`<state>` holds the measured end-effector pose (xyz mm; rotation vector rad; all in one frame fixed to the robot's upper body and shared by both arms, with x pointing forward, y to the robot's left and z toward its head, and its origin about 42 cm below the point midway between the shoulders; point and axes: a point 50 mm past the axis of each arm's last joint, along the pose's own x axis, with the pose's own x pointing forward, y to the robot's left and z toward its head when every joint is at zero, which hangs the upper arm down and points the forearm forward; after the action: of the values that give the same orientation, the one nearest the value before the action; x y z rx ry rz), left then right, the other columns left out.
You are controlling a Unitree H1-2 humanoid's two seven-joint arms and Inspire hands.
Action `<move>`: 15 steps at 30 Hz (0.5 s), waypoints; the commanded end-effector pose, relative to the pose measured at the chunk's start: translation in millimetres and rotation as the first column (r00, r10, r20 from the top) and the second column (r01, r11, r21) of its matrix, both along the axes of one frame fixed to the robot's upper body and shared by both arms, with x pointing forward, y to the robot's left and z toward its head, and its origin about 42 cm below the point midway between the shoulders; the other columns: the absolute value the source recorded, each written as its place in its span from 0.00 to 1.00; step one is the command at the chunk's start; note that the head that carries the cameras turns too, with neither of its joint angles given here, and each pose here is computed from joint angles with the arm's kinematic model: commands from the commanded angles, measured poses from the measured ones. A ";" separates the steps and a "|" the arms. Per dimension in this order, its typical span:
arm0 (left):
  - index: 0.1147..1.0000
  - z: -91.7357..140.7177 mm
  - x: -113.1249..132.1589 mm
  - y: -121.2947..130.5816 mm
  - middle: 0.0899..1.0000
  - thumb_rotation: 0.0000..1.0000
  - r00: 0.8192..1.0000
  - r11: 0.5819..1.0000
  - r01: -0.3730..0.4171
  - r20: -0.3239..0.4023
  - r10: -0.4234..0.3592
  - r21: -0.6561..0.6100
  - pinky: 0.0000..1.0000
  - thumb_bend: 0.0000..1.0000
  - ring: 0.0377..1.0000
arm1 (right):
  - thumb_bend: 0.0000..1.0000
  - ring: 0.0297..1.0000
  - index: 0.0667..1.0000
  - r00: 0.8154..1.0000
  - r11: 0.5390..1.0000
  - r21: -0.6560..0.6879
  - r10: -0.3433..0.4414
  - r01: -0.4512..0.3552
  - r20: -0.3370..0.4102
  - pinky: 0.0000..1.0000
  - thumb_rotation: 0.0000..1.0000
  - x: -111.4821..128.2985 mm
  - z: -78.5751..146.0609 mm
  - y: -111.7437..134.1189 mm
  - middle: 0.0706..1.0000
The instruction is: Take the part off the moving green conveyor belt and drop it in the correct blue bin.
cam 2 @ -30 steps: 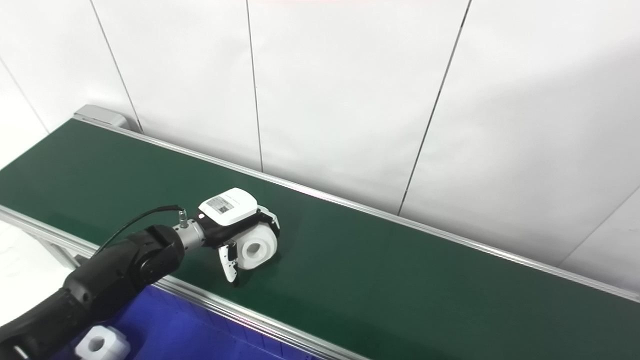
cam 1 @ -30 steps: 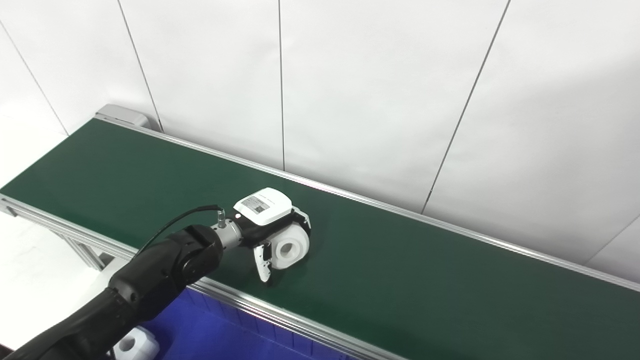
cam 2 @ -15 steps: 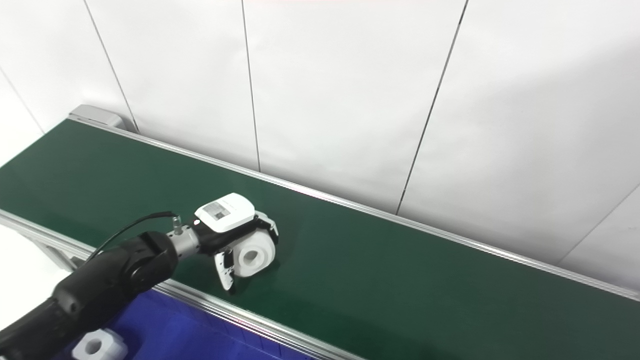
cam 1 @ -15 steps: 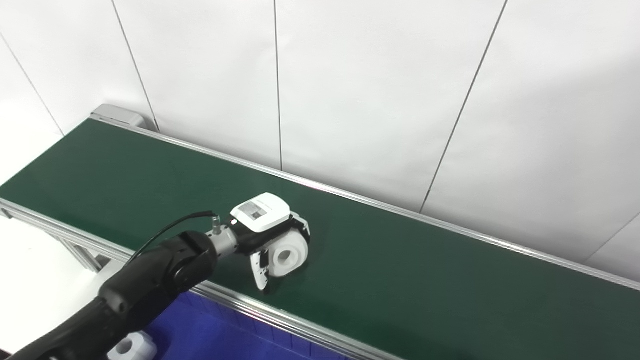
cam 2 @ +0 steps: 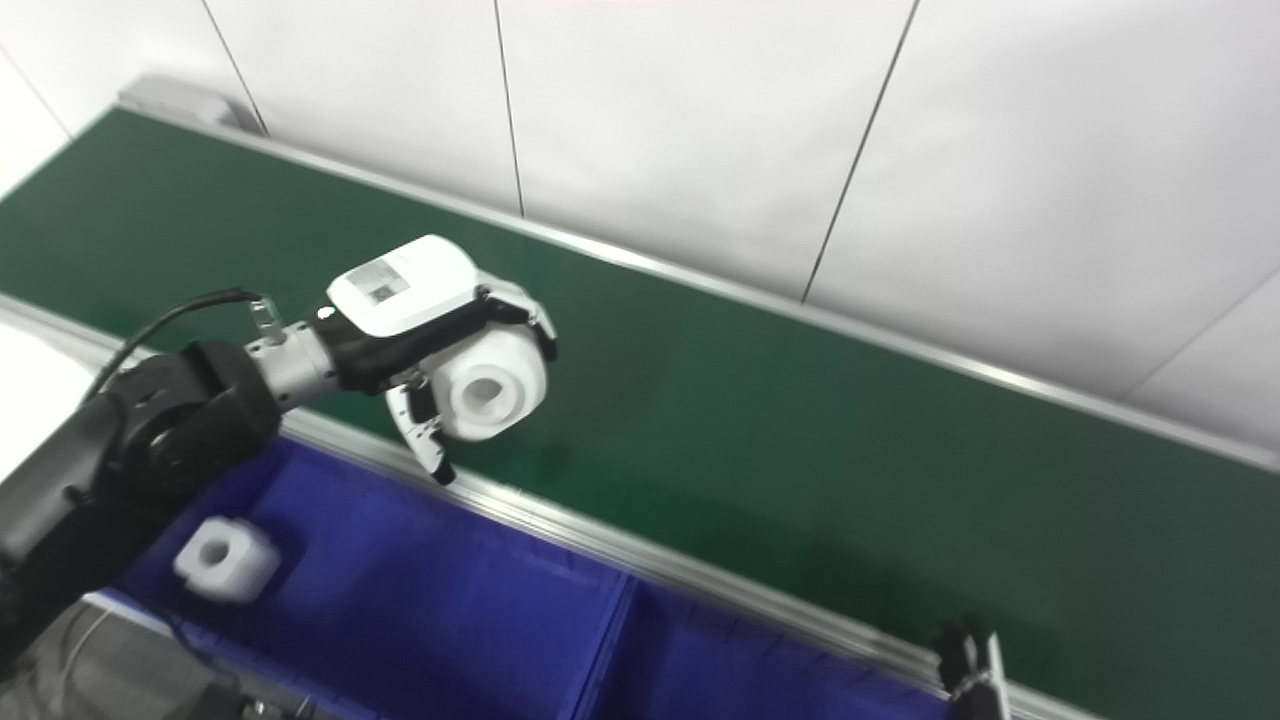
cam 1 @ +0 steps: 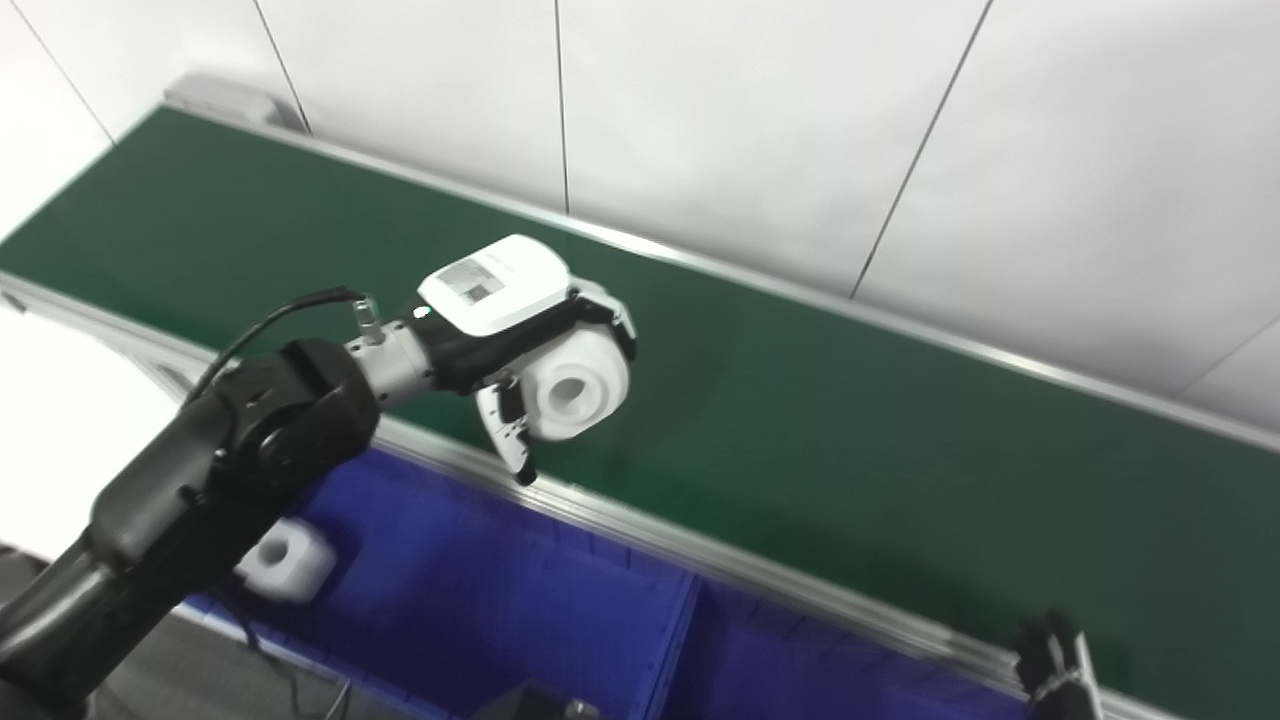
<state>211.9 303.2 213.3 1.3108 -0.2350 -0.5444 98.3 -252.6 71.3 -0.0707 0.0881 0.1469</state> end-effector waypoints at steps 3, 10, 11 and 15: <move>0.42 -9.5 -26.4 5.1 0.43 0.00 0.999 1.000 -0.014 -0.041 0.015 0.027 0.43 0.52 0.42 | 0.79 0.94 1.00 1.000 1.000 0.003 0.010 -0.010 0.026 0.95 0.99 3.9 13.1 -7.1 0.94; 0.40 -60.9 -52.2 13.7 0.45 0.00 0.992 0.997 -0.038 -0.119 0.045 0.061 0.45 0.52 0.44 | 0.81 0.91 0.96 0.999 0.999 -0.003 0.035 -0.035 0.029 0.90 0.94 10.9 14.9 -10.1 0.91; 0.41 -68.2 -54.2 16.1 0.45 0.00 0.990 0.997 -0.040 -0.135 0.050 0.073 0.43 0.52 0.43 | 0.81 0.90 0.96 0.999 0.999 -0.005 0.040 -0.040 0.031 0.90 0.94 12.3 14.7 -10.2 0.90; 0.41 -82.2 -55.8 22.4 0.44 0.00 0.978 0.993 -0.040 -0.198 0.061 0.109 0.35 0.52 0.40 | 0.83 0.89 0.94 0.998 0.999 0.004 0.052 -0.052 0.032 0.90 0.91 18.4 12.8 -8.8 0.89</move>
<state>152.4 322.4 121.9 1.3182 0.0431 -0.6529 111.9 -261.7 79.3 -0.0822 0.0740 0.1877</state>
